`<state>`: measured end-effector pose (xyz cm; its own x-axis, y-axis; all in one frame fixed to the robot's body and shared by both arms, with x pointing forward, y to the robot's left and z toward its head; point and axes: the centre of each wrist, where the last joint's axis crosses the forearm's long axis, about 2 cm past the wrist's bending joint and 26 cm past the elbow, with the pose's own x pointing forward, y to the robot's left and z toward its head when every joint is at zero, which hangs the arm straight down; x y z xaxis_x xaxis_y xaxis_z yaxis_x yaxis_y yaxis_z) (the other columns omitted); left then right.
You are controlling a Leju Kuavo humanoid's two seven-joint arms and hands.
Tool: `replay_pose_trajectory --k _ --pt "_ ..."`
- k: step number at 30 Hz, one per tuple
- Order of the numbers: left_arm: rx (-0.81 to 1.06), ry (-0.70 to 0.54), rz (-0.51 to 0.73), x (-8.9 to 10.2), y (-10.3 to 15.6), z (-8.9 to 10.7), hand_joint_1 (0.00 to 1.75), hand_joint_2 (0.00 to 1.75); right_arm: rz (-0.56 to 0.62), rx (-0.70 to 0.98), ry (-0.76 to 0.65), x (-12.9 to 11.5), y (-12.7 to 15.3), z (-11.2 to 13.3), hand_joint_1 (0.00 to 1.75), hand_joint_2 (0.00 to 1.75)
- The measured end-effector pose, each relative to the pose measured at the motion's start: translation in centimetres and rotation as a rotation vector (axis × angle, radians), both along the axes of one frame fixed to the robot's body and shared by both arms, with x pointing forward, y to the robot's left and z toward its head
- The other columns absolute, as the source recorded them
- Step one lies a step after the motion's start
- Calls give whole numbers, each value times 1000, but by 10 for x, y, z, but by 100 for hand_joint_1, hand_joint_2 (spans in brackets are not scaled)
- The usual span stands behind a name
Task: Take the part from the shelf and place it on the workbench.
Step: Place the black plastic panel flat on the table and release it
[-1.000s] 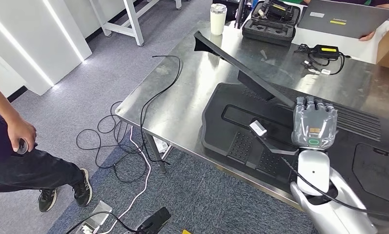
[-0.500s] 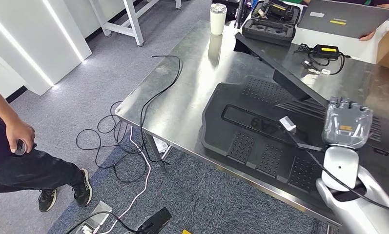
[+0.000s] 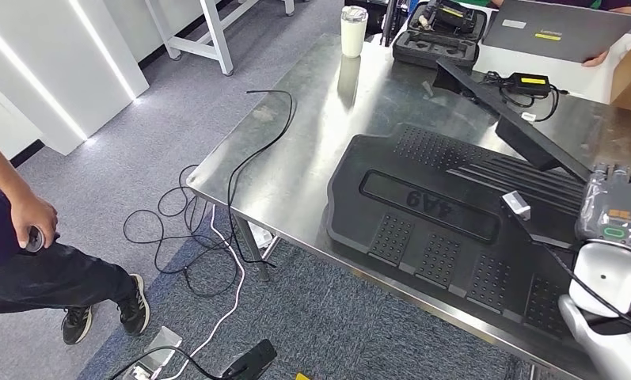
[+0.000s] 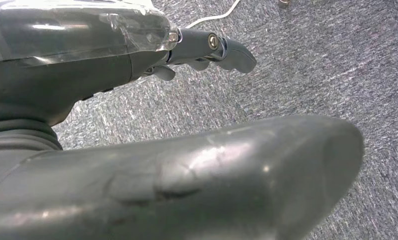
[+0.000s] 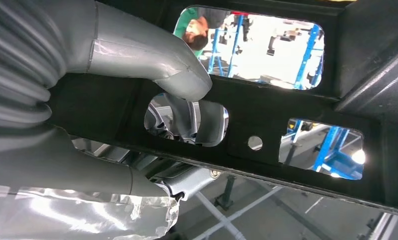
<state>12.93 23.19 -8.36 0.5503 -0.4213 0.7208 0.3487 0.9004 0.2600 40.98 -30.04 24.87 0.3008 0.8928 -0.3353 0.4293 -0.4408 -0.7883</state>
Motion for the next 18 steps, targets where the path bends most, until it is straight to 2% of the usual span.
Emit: replay_pose_trajectory --k 3,5,9,10,15,18 --pt "-2 1 4 0 0 0 0 0 -16 -6 1 -1 -7 -1 170 175" --pt "-3 1 5 0 0 0 0 0 -24 -13 2 -1 -11 -2 158 175" --pt "-2 0 6 0 0 0 0 0 -33 -10 4 -2 -17 -2 45 175" --pt "-2 0 7 0 0 0 0 0 -32 -6 4 -2 -17 -2 34 175" --pt "-1 -2 15 -1 0 0 0 0 -28 2 3 -2 -18 -3 1 175" --pt "-1 -2 23 -1 0 0 0 0 -28 -8 1 -2 -17 -4 0 175"
